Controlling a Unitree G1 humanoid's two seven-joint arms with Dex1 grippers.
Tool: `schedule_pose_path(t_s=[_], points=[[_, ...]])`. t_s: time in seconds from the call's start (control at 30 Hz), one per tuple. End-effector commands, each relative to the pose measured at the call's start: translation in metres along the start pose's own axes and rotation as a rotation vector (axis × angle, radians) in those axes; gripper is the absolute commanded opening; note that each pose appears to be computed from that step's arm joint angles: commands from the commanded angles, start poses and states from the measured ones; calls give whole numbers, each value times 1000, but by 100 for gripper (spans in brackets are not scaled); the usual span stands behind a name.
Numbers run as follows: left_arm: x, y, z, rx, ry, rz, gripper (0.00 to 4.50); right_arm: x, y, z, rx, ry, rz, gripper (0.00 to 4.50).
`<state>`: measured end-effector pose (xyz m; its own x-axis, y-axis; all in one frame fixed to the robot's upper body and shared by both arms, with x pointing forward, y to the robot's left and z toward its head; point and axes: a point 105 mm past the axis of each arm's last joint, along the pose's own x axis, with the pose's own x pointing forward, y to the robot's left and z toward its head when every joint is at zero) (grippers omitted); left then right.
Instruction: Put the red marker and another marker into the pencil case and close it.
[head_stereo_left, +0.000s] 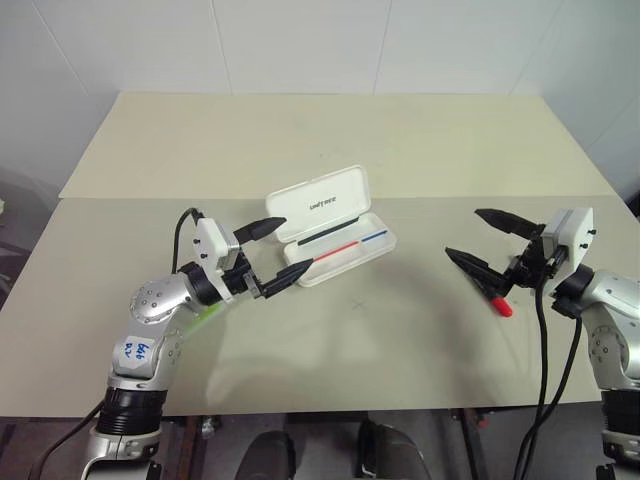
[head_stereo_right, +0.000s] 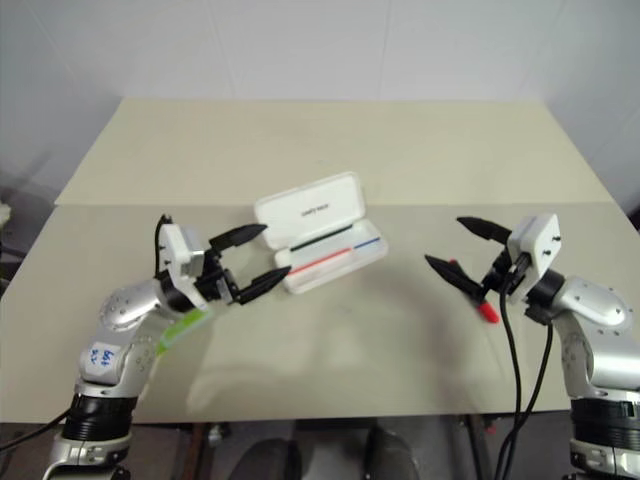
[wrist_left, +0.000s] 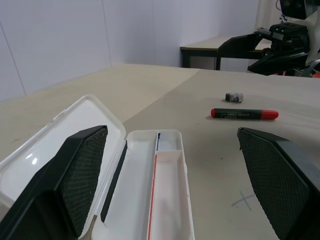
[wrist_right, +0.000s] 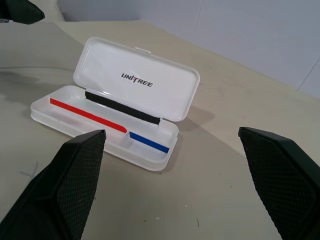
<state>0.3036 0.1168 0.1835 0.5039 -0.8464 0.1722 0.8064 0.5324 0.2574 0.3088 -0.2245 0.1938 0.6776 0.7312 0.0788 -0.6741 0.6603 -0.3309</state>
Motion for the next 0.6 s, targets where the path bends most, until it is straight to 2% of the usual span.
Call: schedule_pose_path(t_s=[0.03, 0.43, 0.47, 0.5, 0.6], points=[[-2, 1, 10, 48, -3, 0, 446, 3, -3, 11, -45, -37, 11, 450], [-13, -12, 3, 40, 65, -38, 446, 22, 13, 8, -17, -59, 125, 450], [-13, -12, 3, 38, 74, -43, 403, 23, 13, 8, -15, -62, 127, 450], [-15, -12, 2, 36, 81, -44, 381, 25, 15, 8, -15, -65, 130, 450], [-13, -11, -3, 62, 125, -47, 276, 31, 18, 7, -11, -86, 140, 450]])
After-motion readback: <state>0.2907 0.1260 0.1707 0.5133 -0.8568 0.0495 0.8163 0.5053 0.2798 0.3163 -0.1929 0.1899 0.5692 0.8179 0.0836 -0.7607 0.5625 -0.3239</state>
